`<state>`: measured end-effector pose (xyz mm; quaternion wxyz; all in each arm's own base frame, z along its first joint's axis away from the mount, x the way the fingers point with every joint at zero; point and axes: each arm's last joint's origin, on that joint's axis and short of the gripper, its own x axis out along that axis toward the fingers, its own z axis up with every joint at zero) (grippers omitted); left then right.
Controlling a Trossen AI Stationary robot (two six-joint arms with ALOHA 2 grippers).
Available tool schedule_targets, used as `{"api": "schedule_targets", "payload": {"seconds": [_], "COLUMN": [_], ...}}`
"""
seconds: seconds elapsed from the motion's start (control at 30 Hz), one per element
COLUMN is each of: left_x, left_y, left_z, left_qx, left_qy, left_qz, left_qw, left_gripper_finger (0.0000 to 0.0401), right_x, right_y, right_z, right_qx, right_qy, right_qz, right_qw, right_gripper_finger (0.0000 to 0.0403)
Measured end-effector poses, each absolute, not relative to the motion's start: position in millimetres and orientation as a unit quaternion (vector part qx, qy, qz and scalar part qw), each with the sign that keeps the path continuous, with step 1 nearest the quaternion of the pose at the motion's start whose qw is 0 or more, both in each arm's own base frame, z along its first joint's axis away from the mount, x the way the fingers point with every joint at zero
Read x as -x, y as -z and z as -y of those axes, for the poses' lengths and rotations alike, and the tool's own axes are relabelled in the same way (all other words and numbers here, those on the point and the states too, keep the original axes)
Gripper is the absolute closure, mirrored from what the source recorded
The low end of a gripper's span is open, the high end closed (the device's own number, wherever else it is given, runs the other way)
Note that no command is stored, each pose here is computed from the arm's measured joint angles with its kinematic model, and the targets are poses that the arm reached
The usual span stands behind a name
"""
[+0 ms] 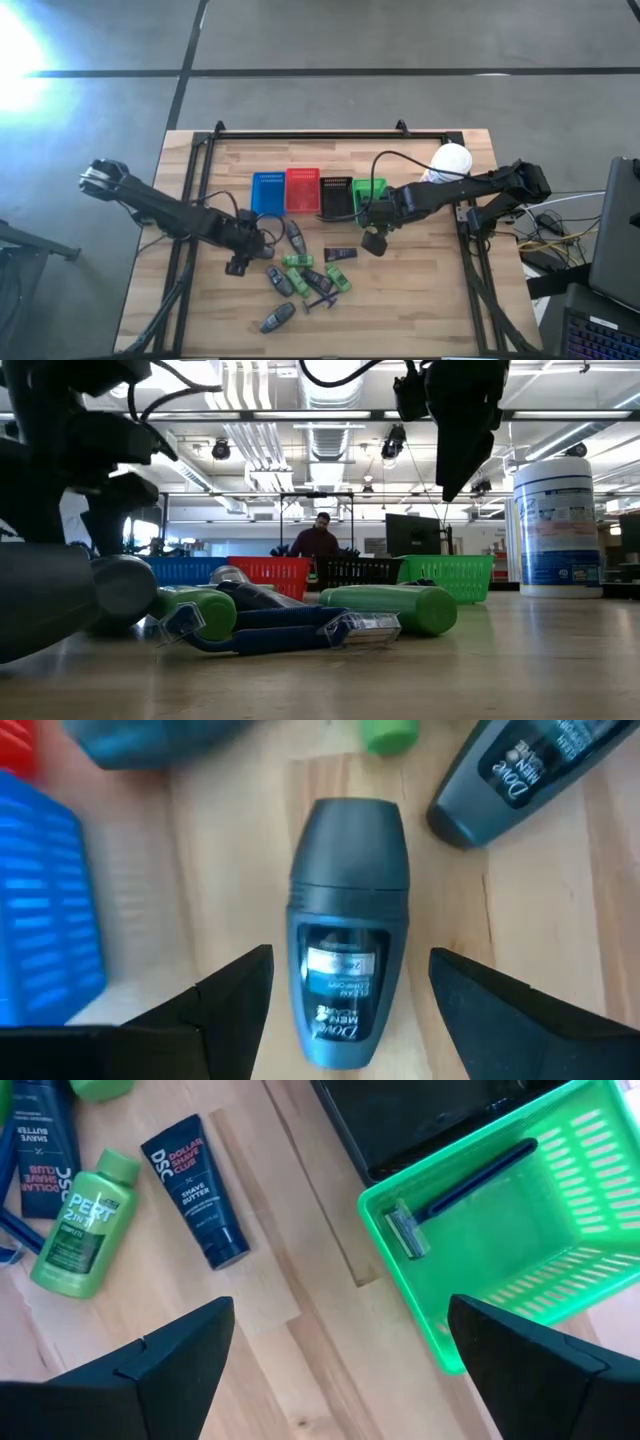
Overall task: Pick & Place Travel size toiletries
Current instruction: Put the gray deodorant into the blue bin
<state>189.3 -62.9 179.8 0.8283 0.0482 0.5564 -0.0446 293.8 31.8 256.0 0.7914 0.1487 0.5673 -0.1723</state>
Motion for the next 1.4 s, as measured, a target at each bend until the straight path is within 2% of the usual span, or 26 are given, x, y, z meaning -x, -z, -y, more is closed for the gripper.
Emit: {"api": "schedule_targets", "payload": {"seconds": [0.37, 0.47, 0.57, 0.67, 0.83, 0.93, 1.1, 1.17, 1.4], "left_x": [-201.7, -204.6, -205.0, -204.1, -189.8, -183.9, -174.3, -174.5, -186.2], "left_y": [-144.2, -142.9, -145.4, -154.1, -185.4, -215.0, -228.5, -226.5, -225.4], "left_z": [66.9, 68.0, 68.3, 67.4, 61.3, 51.5, 14.8, -1.1, -49.4], "left_qx": [-0.044, -0.041, -0.03, 0.004, 0.141, 0.285, 0.495, 0.522, 0.52], "left_qy": [0.05, 0.05, 0.045, 0.021, -0.077, -0.169, -0.348, -0.38, -0.418], "left_qz": [-0.574, -0.577, -0.574, -0.554, -0.53, -0.443, -0.274, -0.237, -0.198], "left_qw": [0.816, 0.814, 0.817, 0.832, 0.833, 0.833, 0.748, 0.726, 0.718], "left_gripper_finger": [0.013, 0.0149, 0.0186, 0.0191, 0.0191, 0.0191, 0.0191, 0.0191, 0.0191], "right_x": [-293.7, -293.7, -293.7, -294.2, -295.3, -296.2, -298.6, -299.6, -300.7], "right_y": [-255.9, -255.8, -256.0, -257.0, -260.2, -262.0, -264.0, -264.3, -264.8], "right_z": [-31.7, -31.7, -31.7, -31.8, -31.0, -27.8, -13.4, -8.5, 0.1], "right_qx": [-0.152, -0.154, -0.155, -0.159, -0.167, -0.177, -0.211, -0.215, -0.213], "right_qy": [0.177, 0.178, 0.178, 0.181, 0.191, 0.206, 0.238, 0.245, 0.255], "right_qz": [-0.567, -0.566, -0.566, -0.564, -0.556, -0.548, -0.532, -0.526, -0.519], "right_qw": [0.79, 0.79, 0.79, 0.79, 0.792, 0.791, 0.785, 0.785, 0.788], "right_gripper_finger": [0.0044, 0.005, 0.0058, 0.0067, 0.0077, 0.0078, 0.0078, 0.0078, 0.0078]}}
